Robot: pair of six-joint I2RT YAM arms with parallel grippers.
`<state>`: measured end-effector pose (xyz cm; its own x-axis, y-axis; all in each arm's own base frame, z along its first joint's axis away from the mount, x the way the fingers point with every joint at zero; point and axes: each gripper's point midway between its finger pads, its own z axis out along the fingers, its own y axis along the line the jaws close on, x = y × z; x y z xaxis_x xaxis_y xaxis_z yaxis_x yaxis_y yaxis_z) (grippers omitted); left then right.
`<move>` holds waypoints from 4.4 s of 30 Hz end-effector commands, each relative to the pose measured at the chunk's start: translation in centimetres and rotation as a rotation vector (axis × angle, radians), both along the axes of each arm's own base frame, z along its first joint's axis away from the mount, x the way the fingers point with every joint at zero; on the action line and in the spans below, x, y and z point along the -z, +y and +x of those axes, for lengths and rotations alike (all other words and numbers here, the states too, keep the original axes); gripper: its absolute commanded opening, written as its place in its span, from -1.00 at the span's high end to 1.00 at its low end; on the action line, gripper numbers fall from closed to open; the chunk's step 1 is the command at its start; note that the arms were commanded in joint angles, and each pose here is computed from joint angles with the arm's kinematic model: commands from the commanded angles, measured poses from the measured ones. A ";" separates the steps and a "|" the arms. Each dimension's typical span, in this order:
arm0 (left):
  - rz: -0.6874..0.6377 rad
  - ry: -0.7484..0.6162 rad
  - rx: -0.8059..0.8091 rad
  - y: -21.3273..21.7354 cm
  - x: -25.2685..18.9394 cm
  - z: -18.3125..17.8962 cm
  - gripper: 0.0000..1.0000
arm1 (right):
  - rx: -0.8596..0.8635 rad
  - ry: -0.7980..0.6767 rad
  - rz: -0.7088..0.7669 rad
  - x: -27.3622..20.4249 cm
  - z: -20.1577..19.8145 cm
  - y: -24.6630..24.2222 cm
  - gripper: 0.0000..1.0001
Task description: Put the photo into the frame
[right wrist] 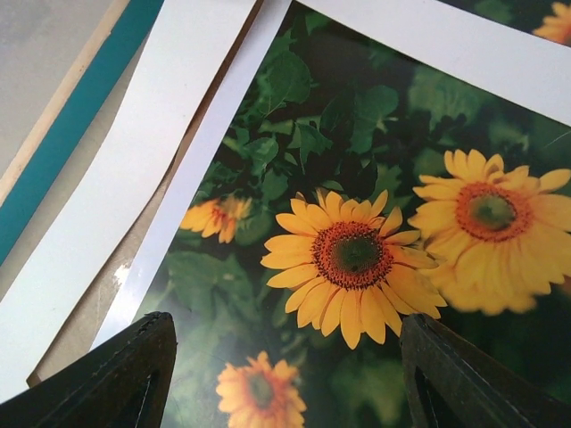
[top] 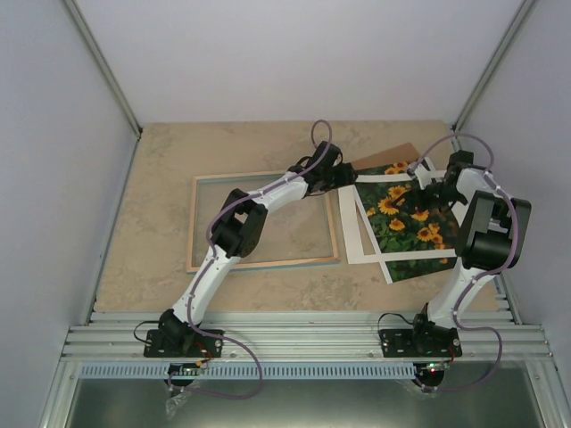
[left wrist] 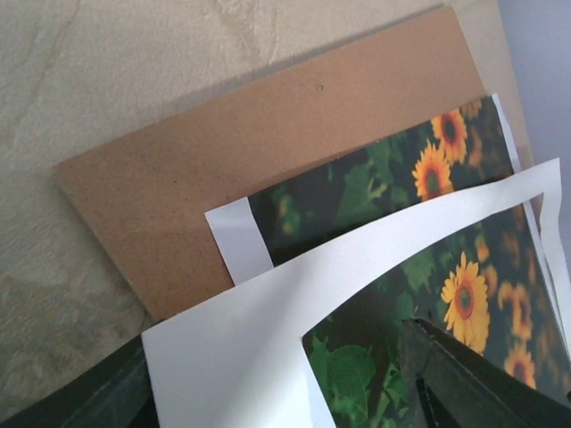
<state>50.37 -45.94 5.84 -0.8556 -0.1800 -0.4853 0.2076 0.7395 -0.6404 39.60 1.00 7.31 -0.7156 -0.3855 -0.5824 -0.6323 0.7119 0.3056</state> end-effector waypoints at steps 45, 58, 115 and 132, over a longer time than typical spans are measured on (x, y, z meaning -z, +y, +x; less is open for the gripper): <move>0.317 -0.099 -0.026 41.5 -7.6 -4.1 1.00 | -0.087 -0.140 0.299 -8.5 1.4 6.7 -0.72; 0.123 -0.130 0.071 38.8 -7.9 -4.0 1.00 | -0.090 -0.065 0.271 -6.4 1.6 8.9 -0.72; 0.282 -0.187 -0.161 49.2 -6.7 -3.7 1.00 | -0.316 -0.107 0.214 -4.9 2.8 18.6 -0.65; 0.453 -0.133 -0.257 52.9 -6.8 -3.9 -0.26 | -0.384 -0.150 0.201 -5.1 2.7 21.5 -0.65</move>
<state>46.37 4.63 11.13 -0.7501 -0.1491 -0.6443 0.0858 0.9441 -0.3183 41.42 21.47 12.15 -0.4920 -0.4633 -0.7371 -0.8631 0.3702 0.3435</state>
